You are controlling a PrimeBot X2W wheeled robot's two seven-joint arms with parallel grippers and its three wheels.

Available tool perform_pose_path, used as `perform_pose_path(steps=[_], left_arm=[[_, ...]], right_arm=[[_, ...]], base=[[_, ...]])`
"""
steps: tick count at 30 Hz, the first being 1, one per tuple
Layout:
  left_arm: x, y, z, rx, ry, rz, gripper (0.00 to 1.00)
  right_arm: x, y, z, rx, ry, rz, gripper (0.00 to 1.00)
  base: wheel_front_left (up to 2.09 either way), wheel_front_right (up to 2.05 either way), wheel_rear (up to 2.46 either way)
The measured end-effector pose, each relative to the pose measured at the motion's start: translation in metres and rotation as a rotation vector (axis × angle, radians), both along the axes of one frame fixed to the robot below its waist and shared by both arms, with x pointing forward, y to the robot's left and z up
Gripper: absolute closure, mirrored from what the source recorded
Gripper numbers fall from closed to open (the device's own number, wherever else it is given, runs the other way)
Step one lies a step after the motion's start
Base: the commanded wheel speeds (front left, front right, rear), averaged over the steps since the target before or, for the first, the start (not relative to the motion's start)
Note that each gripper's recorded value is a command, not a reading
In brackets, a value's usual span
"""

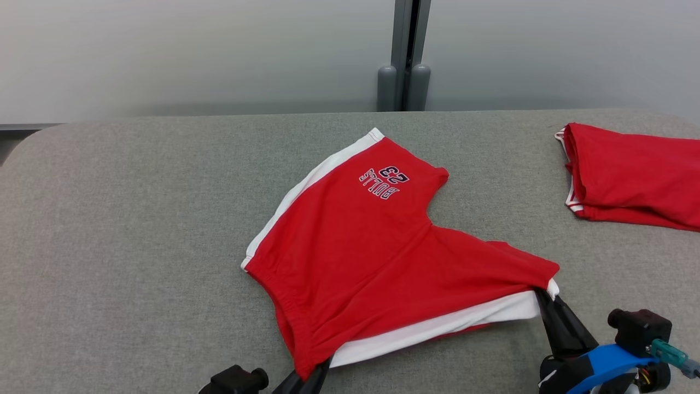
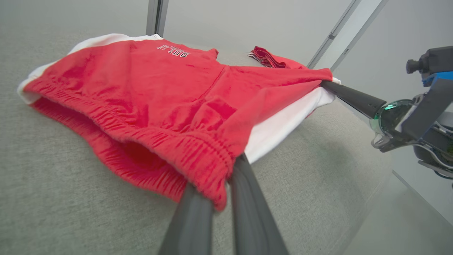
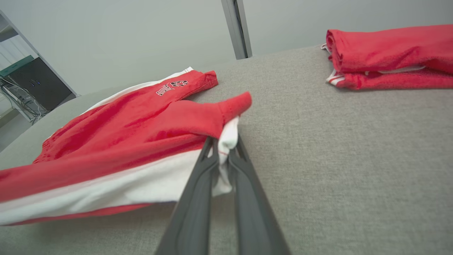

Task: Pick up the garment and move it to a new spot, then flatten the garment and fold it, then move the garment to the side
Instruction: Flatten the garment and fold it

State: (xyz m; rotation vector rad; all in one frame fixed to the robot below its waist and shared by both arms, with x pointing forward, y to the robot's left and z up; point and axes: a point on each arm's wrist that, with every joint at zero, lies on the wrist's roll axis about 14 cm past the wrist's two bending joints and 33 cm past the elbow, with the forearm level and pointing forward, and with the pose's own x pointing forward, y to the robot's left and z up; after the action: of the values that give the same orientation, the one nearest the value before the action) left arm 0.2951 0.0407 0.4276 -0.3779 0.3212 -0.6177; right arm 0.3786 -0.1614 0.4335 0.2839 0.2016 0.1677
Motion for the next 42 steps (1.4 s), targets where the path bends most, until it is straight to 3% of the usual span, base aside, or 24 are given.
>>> perform_pose_path(steps=[11,22,26,31,42], left_arm=[[0.024,0.0,0.017,-0.04,-0.045,0.045,1.0],[0.071,0.016,0.026,-0.104,-0.054,0.167,1.0],[0.093,0.026,0.026,-0.137,-0.041,0.221,1.0],[0.123,0.043,0.024,-0.106,-0.062,0.257,1.0],[0.153,0.065,-0.006,-0.039,-0.011,0.306,1.0]], right_arm=[[0.046,0.007,0.033,-0.023,-0.113,0.014,1.0],[0.127,0.058,0.057,-0.043,-0.187,0.121,1.0],[0.16,0.08,0.054,-0.079,-0.169,0.176,1.0],[0.197,0.104,0.042,-0.104,-0.128,0.217,1.0],[0.243,0.137,-0.006,-0.161,-0.017,0.275,1.0]], base=[[0.0,0.0,0.0],[0.0,0.0,0.0],[0.0,0.0,0.0],[0.0,0.0,0.0],[0.0,0.0,0.0]])
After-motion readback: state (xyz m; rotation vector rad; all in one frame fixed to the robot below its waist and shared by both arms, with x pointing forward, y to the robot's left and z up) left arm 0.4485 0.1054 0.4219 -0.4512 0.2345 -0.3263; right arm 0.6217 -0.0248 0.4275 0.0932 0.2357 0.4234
